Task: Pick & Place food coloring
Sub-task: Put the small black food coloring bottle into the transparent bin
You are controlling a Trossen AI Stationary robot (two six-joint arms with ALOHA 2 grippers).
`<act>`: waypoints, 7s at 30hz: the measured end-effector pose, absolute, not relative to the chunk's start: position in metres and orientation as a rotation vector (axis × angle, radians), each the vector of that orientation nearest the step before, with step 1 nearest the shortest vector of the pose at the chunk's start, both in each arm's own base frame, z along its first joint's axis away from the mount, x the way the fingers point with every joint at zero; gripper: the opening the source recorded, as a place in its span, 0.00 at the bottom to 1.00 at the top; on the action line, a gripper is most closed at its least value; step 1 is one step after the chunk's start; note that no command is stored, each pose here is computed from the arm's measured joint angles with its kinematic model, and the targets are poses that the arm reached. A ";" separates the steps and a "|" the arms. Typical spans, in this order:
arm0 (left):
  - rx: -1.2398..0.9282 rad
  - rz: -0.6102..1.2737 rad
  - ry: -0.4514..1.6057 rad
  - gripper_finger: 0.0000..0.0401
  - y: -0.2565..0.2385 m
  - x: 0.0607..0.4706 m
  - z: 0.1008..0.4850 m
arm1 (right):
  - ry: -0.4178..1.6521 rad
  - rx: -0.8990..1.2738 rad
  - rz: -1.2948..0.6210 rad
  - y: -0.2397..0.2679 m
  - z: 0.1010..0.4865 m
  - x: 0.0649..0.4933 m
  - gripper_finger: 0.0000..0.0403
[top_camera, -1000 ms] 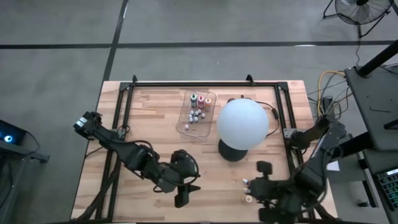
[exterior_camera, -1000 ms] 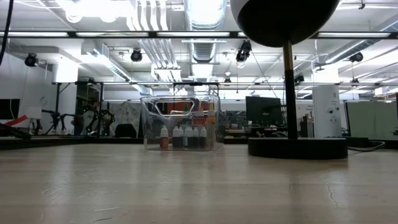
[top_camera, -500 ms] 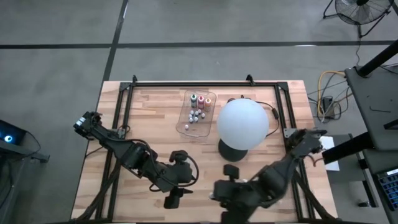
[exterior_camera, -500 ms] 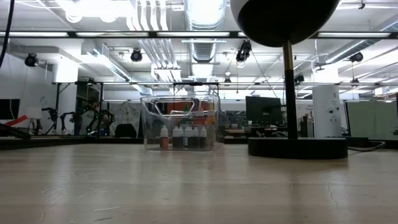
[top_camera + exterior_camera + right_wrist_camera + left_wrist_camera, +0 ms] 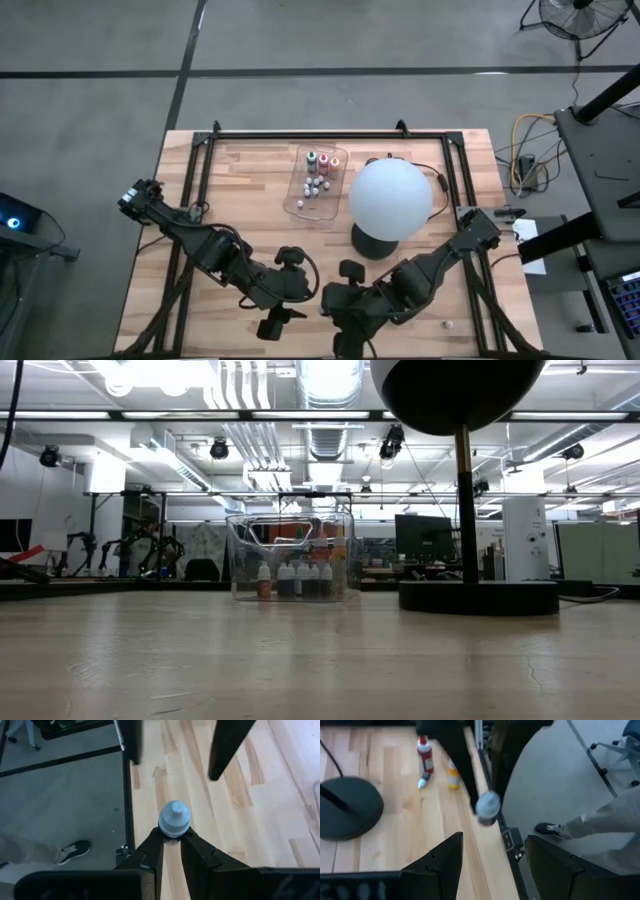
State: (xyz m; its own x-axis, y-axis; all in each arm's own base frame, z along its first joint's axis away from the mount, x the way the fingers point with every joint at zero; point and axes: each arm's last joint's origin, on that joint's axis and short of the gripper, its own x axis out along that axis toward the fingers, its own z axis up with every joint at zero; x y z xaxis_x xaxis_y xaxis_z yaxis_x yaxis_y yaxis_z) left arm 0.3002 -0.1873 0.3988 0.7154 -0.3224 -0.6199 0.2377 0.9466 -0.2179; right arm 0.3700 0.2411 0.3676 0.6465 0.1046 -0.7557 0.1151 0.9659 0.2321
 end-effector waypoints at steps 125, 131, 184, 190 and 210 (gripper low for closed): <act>-0.134 -0.137 0.659 0.08 -0.155 0.288 0.412 | 0.993 0.284 -0.308 0.226 0.360 0.347 0.44; -0.139 -0.045 0.696 0.08 -0.138 0.284 0.412 | 1.026 0.199 -0.319 0.231 0.360 0.334 0.43; -0.170 0.252 0.827 0.08 0.033 0.224 0.335 | 0.894 0.383 -0.566 0.249 0.326 0.325 0.36; -0.115 0.234 0.822 0.08 0.047 0.249 0.322 | 0.877 0.409 -0.568 0.249 0.321 0.331 0.35; -0.022 0.141 0.836 0.08 0.090 0.335 0.241 | 0.803 0.431 -0.552 0.232 0.313 0.358 0.33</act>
